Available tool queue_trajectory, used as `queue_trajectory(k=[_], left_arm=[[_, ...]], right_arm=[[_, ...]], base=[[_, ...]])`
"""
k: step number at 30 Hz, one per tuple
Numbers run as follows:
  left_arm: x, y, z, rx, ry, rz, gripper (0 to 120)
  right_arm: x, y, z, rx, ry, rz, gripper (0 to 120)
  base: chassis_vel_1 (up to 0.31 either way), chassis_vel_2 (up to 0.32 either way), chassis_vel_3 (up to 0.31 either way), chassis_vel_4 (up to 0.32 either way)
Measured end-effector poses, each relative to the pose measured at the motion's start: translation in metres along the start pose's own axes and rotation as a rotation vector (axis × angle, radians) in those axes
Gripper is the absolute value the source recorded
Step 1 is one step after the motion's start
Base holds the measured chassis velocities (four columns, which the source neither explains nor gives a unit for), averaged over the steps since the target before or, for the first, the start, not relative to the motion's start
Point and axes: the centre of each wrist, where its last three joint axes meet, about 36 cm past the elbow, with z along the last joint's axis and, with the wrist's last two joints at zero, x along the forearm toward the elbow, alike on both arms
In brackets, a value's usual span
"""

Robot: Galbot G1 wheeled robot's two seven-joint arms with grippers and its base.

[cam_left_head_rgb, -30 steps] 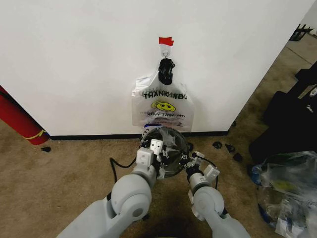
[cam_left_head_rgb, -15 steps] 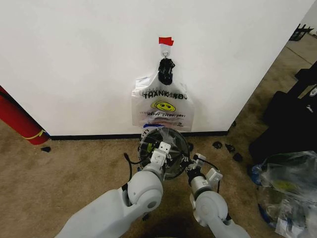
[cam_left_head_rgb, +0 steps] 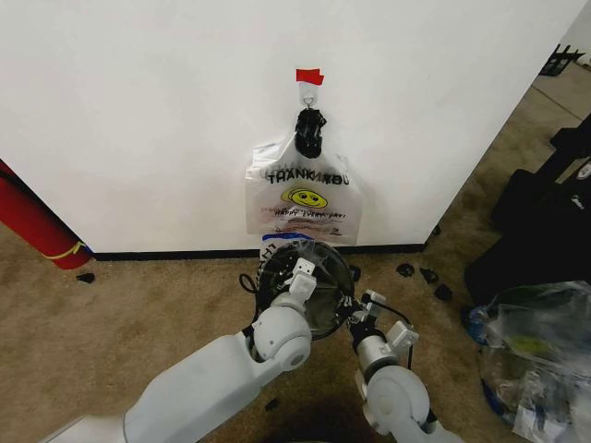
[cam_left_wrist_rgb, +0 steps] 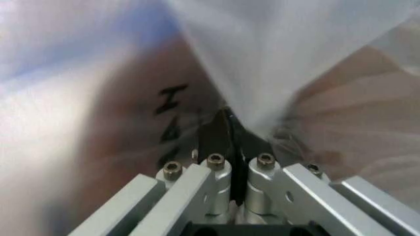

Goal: Pick up the garbage bag from the wall and place it over the trash bin.

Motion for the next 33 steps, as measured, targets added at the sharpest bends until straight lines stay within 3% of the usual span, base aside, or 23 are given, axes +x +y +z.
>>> queue_trajectory(k=[7,20,24,33], left_arm=[[-0.029,-0.008,0.006,-0.058,0.021,-0.065,0],[-0.044,-0.011,0.008,-0.08,0.041,-0.063,0],[-0.041,-0.008,0.011,-0.079,0.032,-0.052,0],[-0.003,-0.006,0.014,-0.07,-0.003,0.014,0]], right_arm=[[0.011,0.005,0.003,-0.005,0.008,-0.015,0],[0.022,0.011,0.004,-0.025,0.024,-0.038,0],[0.019,0.009,0.006,-0.024,0.014,-0.043,0],[-0.012,-0.002,0.024,0.035,-0.078,-0.05,0]], base=[[0.0,0.0,0.0,0.0],[0.0,0.0,0.0,0.0],[0.0,0.0,0.0,0.0],[0.0,0.0,0.0,0.0]])
